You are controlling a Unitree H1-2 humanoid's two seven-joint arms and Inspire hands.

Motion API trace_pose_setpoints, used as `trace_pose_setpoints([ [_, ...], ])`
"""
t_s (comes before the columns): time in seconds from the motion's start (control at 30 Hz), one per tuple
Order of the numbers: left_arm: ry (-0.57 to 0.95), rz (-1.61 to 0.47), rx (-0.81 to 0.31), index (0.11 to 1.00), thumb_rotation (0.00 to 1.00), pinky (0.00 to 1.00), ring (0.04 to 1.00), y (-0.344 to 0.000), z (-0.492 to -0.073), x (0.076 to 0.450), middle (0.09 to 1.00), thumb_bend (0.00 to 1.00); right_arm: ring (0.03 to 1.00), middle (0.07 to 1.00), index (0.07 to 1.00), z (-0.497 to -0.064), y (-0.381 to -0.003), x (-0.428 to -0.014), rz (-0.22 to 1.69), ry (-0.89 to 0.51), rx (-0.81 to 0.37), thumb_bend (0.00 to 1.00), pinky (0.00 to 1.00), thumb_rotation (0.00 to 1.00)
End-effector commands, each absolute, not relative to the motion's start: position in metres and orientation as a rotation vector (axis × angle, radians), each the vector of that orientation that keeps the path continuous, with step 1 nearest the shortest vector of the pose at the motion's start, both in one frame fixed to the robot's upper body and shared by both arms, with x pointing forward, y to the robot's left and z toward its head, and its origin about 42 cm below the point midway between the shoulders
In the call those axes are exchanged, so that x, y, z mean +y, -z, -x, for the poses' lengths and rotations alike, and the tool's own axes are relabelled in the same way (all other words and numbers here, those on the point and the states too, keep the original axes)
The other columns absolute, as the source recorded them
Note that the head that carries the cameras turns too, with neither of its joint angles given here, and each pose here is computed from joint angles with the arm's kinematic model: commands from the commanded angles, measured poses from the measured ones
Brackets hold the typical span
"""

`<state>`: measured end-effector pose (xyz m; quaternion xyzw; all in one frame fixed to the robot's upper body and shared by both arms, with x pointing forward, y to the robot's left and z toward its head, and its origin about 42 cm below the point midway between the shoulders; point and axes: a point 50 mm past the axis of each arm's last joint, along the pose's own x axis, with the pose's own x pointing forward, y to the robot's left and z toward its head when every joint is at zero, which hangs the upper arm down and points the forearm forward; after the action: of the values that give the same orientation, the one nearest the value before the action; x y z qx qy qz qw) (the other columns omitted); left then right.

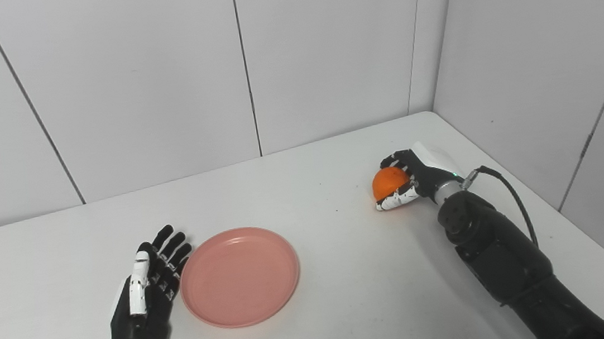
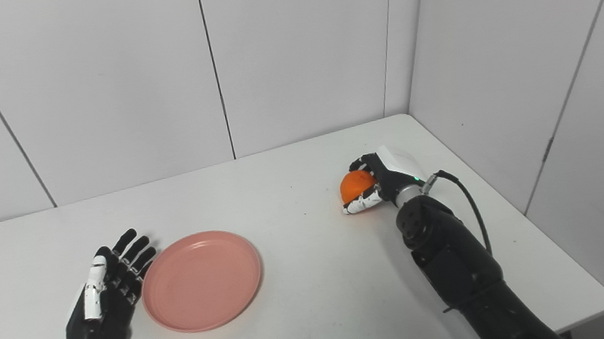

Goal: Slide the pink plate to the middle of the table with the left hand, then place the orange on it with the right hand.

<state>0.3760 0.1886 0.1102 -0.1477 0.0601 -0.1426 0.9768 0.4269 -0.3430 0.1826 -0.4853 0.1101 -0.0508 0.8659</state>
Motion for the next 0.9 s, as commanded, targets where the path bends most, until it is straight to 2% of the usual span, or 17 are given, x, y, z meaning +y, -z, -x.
trace_pose_setpoints([
  [0.0, 0.279, 0.292, 0.146, 0.867, 1.0, 0.91, 0.887, -0.108, -0.375, 0.19, 0.886, 0.35, 0.475, 0.531, 0.513, -0.44, -0.218, -0.347, 1.031, 0.151, 0.105, 0.54, 0.4, 0.14],
  [0.1, 0.276, 0.293, 0.149, 0.865, 1.0, 0.91, 0.886, -0.108, -0.376, 0.189, 0.885, 0.35, 0.464, 0.52, 0.492, -0.44, -0.216, -0.348, 1.004, 0.153, 0.097, 0.5, 0.39, 0.13],
  [0.53, 0.275, 0.292, 0.15, 0.864, 1.0, 0.92, 0.891, -0.108, -0.376, 0.187, 0.887, 0.34, 0.426, 0.482, 0.487, -0.437, -0.233, -0.347, 0.969, 0.208, 0.064, 0.5, 0.37, 0.14],
  [0.87, 0.273, 0.281, 0.15, 0.859, 1.0, 0.9, 0.879, -0.106, -0.377, 0.179, 0.88, 0.34, 0.41, 0.472, 0.487, -0.429, -0.257, -0.336, 0.959, 0.208, -0.064, 0.5, 0.34, 0.14],
])
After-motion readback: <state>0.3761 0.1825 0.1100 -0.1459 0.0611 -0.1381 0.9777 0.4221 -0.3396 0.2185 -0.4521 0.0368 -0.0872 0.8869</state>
